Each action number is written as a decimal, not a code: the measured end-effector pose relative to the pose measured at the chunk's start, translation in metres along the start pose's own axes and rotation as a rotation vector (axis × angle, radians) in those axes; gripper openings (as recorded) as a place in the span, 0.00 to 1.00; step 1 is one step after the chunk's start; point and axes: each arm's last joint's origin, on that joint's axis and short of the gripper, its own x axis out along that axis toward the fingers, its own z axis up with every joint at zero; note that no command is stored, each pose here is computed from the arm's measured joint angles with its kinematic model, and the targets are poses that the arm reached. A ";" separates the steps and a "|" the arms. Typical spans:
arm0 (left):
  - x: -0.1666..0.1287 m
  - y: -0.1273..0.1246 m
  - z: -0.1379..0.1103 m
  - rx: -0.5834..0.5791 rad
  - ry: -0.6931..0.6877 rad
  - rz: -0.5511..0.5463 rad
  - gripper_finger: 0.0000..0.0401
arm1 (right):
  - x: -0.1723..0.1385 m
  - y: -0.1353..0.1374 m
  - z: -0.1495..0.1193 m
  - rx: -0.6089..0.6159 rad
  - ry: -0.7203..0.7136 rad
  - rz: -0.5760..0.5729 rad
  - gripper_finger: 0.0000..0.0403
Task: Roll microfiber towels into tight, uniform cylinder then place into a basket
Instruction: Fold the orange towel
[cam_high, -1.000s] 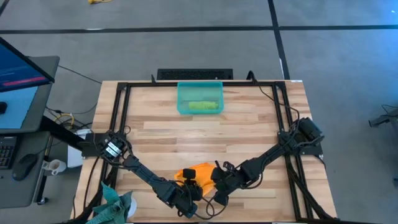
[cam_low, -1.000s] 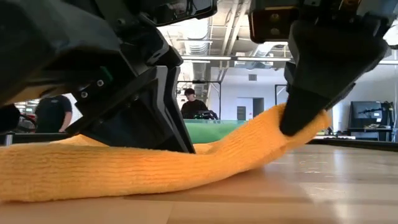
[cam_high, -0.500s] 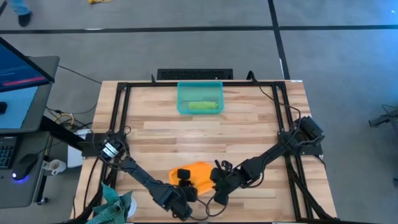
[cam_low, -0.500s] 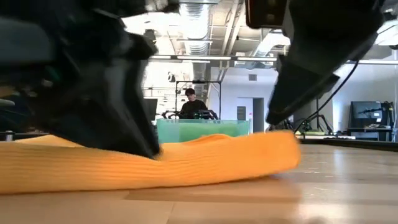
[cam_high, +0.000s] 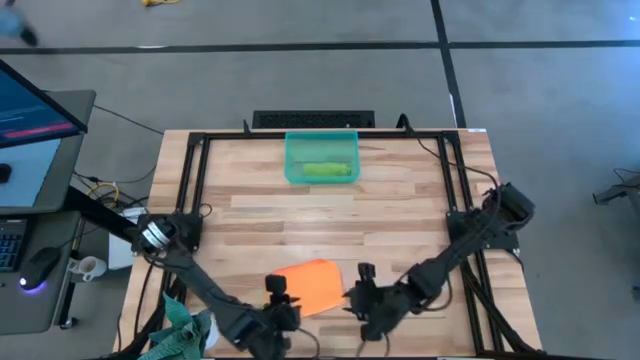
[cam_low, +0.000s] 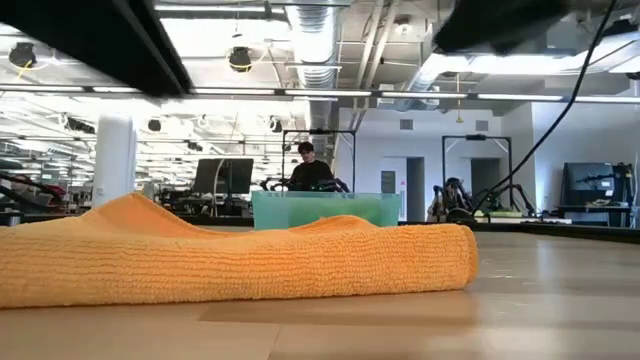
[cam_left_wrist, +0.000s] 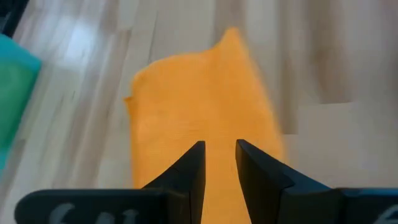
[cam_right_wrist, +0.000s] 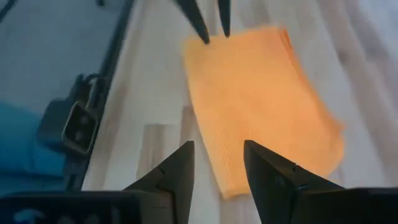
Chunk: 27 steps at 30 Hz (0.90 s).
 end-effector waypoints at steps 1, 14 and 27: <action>-0.009 -0.002 0.000 -0.004 -0.018 -0.018 0.20 | -0.002 0.005 -0.001 -0.056 -0.014 0.001 0.39; -0.038 -0.024 -0.012 0.039 -0.065 -0.122 0.21 | 0.008 0.016 -0.009 -0.143 -0.036 0.012 0.39; -0.016 -0.017 -0.021 -0.123 0.058 -0.164 0.46 | 0.018 0.001 -0.007 -0.148 -0.034 -0.018 0.53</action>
